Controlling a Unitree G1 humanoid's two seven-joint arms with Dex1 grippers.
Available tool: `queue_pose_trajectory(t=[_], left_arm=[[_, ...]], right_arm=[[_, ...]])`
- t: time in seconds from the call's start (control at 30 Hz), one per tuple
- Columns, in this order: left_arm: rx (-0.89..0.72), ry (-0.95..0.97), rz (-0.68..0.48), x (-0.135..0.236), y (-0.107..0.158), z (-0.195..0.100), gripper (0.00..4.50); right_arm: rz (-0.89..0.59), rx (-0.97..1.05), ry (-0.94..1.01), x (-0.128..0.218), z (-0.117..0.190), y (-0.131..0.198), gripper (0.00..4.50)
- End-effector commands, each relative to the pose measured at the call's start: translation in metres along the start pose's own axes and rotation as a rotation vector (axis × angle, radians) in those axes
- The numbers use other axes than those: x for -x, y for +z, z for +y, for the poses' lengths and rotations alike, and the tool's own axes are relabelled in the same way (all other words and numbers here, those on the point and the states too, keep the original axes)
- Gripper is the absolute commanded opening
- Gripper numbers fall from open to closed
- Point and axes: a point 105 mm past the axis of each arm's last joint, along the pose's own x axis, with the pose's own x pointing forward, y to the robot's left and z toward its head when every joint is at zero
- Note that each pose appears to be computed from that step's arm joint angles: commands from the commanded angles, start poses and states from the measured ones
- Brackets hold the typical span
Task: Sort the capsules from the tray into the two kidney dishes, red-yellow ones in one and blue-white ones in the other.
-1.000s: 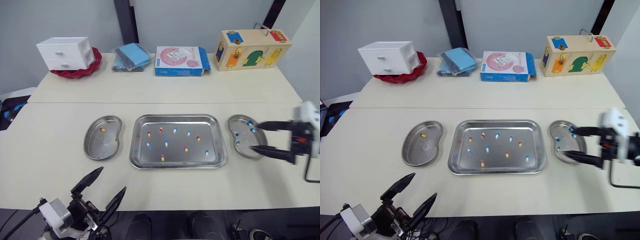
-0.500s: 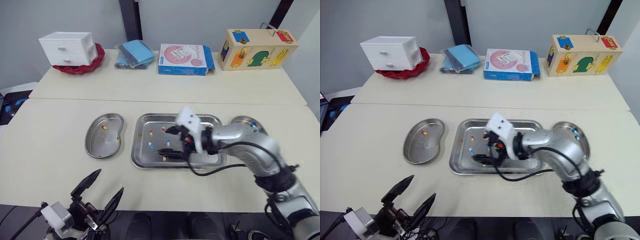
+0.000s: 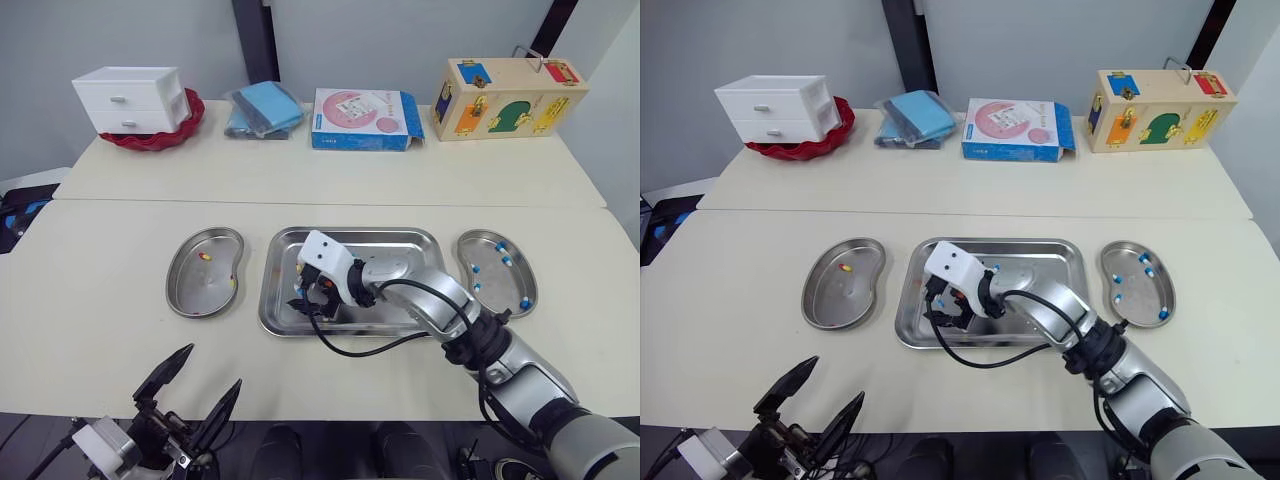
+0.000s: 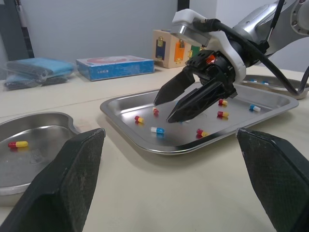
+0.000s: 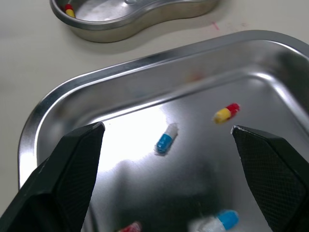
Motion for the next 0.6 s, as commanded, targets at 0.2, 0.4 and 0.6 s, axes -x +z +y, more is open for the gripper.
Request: queue_pose_trajectory(t=[0.2, 0.4, 0.6], left_arm=[[-0.019, -0.007, -0.017, -0.012, 0.013, 0.003, 4.50], [-0.019, -0.012, -0.016, -0.020, 0.017, 0.002, 4.50], [-0.021, -0.009, -0.012, -0.024, 0.019, 0.001, 4.50]], right_arm=[[0.015, 0.062, -0.011, -0.017, 0.003, 0.002, 4.45], [0.045, 0.076, -0.008, -0.020, 0.005, -0.005, 3.54], [0.044, 0.076, -0.014, -0.019, 0.004, -0.005, 1.78]])
